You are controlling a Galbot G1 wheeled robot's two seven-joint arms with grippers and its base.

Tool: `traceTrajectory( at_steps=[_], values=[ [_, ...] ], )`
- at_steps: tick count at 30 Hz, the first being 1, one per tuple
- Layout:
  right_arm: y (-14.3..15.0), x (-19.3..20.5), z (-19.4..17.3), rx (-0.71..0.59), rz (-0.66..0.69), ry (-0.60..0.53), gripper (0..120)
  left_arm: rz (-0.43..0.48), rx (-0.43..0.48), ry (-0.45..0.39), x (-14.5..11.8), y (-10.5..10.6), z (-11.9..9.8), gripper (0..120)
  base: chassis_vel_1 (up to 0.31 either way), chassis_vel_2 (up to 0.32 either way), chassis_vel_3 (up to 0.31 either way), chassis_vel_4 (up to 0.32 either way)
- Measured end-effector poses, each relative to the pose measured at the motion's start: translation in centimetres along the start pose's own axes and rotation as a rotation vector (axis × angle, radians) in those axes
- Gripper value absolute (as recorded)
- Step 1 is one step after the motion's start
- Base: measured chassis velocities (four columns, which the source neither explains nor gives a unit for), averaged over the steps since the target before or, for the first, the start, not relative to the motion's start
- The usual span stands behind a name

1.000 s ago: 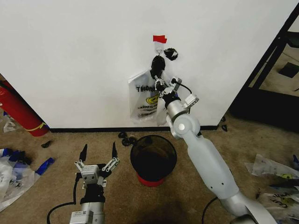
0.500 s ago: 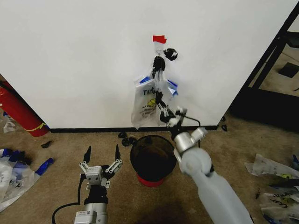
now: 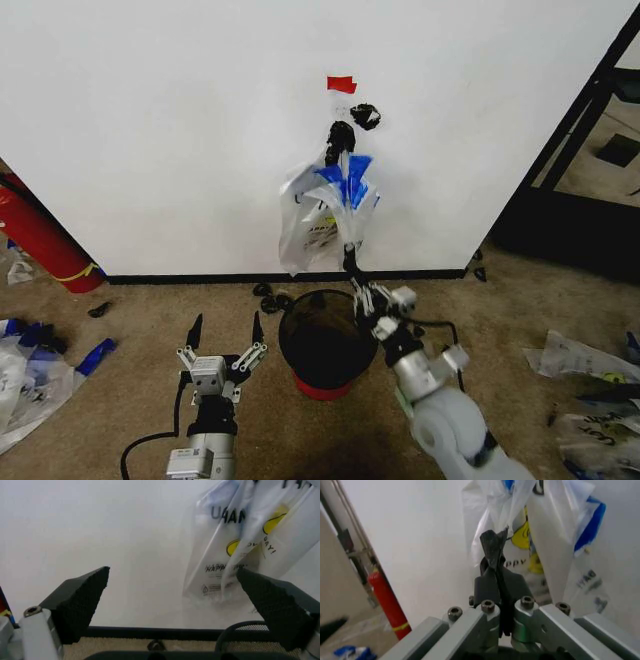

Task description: Pick up the garbage bag from the wall and place it over the trash bin.

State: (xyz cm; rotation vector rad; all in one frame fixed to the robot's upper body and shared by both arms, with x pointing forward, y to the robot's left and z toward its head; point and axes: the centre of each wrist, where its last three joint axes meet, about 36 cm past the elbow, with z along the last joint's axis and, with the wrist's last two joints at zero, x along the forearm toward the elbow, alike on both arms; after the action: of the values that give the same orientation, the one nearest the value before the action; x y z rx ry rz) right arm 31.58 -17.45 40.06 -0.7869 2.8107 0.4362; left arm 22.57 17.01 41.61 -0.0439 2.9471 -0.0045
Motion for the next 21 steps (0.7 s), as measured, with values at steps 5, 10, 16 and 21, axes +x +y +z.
traceTrajectory(
  at_steps=[5, 10, 16, 21],
  values=[
    [0.5, 2.5, 0.9, 0.079, -0.026, 0.005, 0, 0.004, 0.000, -0.001, 0.0, 0.1, 0.0, 100, 0.000, 0.000, 0.000, 0.000],
    [0.4, 4.5, 1.0, 0.145, -0.034, -0.004, 0, 0.006, 0.000, -0.004, -0.1, 0.1, -0.1, 100, 0.000, 0.000, 0.000, 0.000],
    [0.3, 8.1, 1.5, 0.197, -0.021, -0.012, 0, 0.008, 0.006, -0.004, 0.0, 0.2, -0.1, 100, 0.000, 0.000, 0.000, 0.000],
    [0.3, 10.6, 2.3, 0.234, -0.024, 0.000, 0, 0.011, 0.007, -0.007, -0.2, 0.1, 0.0, 100, 0.000, 0.000, 0.000, 0.000]
  ],
)
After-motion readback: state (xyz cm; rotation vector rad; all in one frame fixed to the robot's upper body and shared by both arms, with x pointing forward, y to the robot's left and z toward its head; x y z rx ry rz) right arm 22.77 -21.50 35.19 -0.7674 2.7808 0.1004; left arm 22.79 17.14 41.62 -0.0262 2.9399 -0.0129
